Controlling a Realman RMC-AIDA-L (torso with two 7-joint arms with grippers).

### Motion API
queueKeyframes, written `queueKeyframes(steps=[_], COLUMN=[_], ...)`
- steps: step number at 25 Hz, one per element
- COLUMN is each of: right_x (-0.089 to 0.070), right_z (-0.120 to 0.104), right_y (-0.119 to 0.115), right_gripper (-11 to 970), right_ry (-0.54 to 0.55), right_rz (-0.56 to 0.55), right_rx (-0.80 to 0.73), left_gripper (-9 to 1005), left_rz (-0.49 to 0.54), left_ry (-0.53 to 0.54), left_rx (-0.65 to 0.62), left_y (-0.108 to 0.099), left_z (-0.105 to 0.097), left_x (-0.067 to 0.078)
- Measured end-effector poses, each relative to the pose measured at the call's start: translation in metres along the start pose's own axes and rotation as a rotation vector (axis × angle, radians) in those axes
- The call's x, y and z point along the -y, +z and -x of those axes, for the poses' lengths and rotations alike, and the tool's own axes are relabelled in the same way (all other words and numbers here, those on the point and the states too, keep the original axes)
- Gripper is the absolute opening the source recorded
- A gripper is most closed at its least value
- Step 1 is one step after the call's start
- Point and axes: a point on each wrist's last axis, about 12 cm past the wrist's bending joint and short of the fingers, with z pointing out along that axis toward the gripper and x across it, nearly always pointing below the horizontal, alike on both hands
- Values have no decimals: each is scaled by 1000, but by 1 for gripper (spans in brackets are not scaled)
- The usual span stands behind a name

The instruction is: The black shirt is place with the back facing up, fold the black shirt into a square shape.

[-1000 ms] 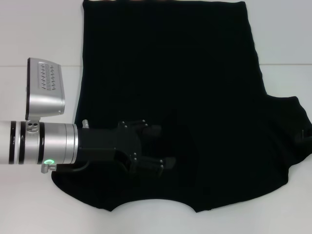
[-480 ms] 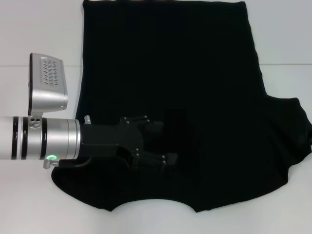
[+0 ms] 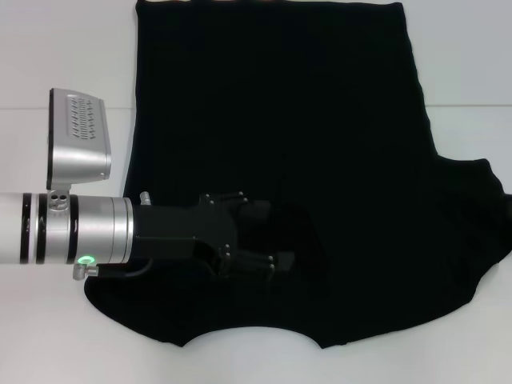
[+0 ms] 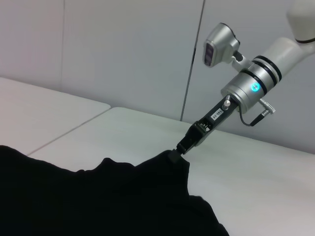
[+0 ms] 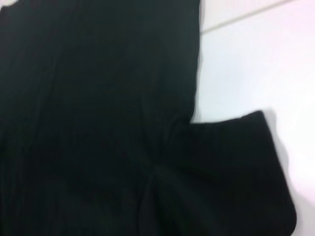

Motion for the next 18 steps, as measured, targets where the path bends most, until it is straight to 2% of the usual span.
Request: queueKeyframes(steps=[5,9,14,18], right_x=[3,-1,-16,-36], right_z=[2,8,17,24], right_y=[-3,-3,3,13], right_gripper=[11,11,10,10], right_ry=[-48,-87,-130,-176], right_rz=[6,17,54,100], right_rx=[40,56,56,46], left_gripper=[941,941,940,939], left_rz=[-4,-3,1,1], left_ry=[-23,-32,-39,-50], left_rx=[5,14,18,17], left_y=[0,1,2,2], left_z=[-1,-2,-3,-5], left_x=[1,3,3,4])
